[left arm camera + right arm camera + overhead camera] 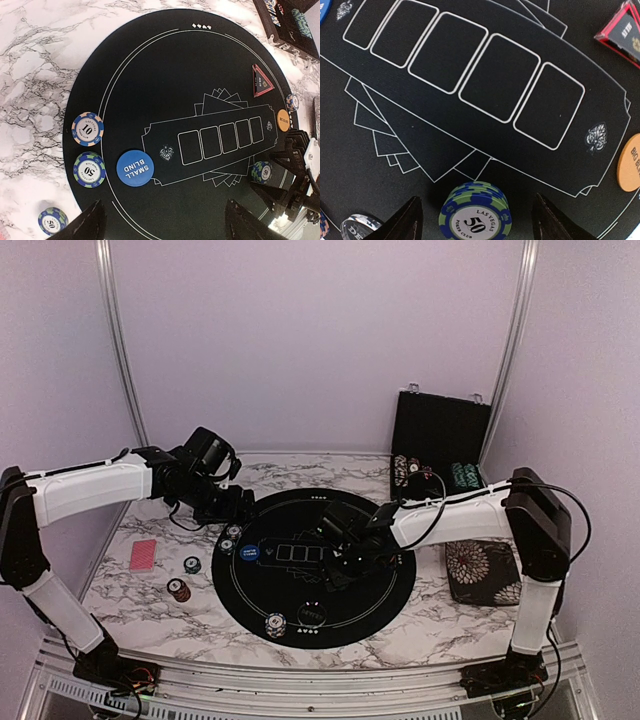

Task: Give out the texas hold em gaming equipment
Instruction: Move the pile of poker chips to the big blind area.

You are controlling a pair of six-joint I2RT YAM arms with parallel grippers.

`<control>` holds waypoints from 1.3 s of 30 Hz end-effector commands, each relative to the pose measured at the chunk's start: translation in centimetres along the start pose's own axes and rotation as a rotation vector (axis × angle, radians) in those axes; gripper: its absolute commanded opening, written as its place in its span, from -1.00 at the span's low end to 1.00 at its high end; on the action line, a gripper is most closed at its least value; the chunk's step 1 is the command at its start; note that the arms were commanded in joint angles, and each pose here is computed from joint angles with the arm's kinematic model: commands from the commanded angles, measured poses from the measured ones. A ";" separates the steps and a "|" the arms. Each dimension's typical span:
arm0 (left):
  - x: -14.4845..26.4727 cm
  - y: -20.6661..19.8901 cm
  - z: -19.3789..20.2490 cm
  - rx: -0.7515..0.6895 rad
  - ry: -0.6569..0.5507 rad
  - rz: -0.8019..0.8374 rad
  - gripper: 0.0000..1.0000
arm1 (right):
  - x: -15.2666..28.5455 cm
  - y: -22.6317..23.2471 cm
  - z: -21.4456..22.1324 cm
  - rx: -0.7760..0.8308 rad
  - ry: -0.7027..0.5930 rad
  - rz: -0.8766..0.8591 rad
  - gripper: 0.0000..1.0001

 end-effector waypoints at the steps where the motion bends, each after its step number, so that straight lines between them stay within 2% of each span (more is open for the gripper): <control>1: 0.7 0.0 -0.2 -0.012 -0.022 0.040 0.67 | 0.0 0.3 -0.8 -0.022 -0.011 0.002 0.42; 6: 0.7 -0.1 -0.3 -0.012 -0.022 0.045 0.65 | -0.4 0.2 -0.2 -0.030 0.000 0.003 0.37; 14: 0.8 0.0 -0.2 -0.012 -0.019 0.046 0.64 | -0.8 0.2 0.2 -0.041 0.019 0.012 0.18; 39: 0.3 0.2 0.0 -0.019 -0.005 0.035 0.62 | -1.3 1.6 0.5 -0.006 0.062 0.094 0.01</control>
Point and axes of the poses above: each gripper's point midway between its finger pads, its own x axis back along the fingers, its own y axis along the line the jaws close on, z = x × y, the point moved 10 cm from there along x, back along the fingers, and after that the axes turned 12 degrees about x, right-handed, at the moved point
